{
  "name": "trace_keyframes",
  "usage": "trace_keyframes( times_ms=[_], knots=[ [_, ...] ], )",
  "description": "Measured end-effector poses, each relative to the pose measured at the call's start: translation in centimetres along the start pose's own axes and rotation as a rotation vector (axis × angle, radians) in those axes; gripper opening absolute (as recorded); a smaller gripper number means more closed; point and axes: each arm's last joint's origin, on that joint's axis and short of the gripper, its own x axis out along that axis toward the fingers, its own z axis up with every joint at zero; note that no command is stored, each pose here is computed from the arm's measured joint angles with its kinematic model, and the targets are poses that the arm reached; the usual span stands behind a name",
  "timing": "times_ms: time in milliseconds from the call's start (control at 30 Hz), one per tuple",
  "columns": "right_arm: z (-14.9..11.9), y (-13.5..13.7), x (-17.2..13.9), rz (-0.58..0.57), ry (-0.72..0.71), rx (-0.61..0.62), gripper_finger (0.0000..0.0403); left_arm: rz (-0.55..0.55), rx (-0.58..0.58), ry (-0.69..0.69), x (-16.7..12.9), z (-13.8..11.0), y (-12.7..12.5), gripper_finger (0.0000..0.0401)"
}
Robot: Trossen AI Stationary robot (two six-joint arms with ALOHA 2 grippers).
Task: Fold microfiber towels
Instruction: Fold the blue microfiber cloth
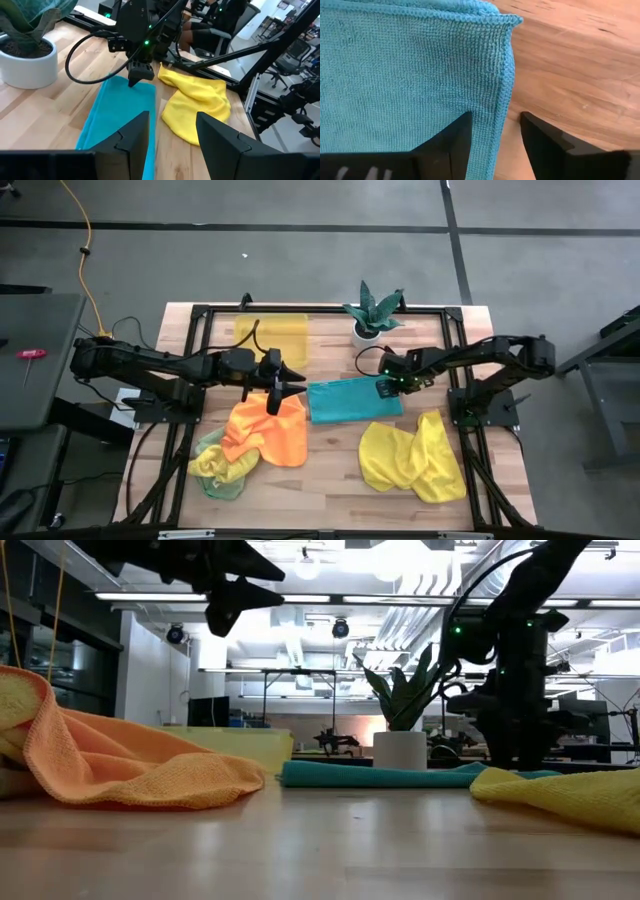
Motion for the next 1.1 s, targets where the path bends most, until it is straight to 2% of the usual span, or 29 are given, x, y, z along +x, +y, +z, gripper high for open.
trace_keyframes(
  times_ms=[200,500,867,1100],
  knots=[
    [-0.3,-0.1,0.0,-0.041,-0.03,0.018,0.0111,0.003,0.017,0.005,0.0,-0.1,0.0,0.0151],
    [-0.4,-0.8,-0.1,-0.113,-0.027,-0.005,0.0007,0.029,0.034,0.011,0.0,-0.2,0.1,0.0151],
    [-1.2,-3.8,-4.0,-0.17,-0.047,0.047,0.0001,0.04,0.033,0.041,0.0,-0.4,0.2,0.0151],
    [-2.1,-5.2,-6.7,-0.118,-0.132,0.125,0.0001,0.062,0.032,0.028,0.0,-0.4,0.3,0.0151]
  ],
)
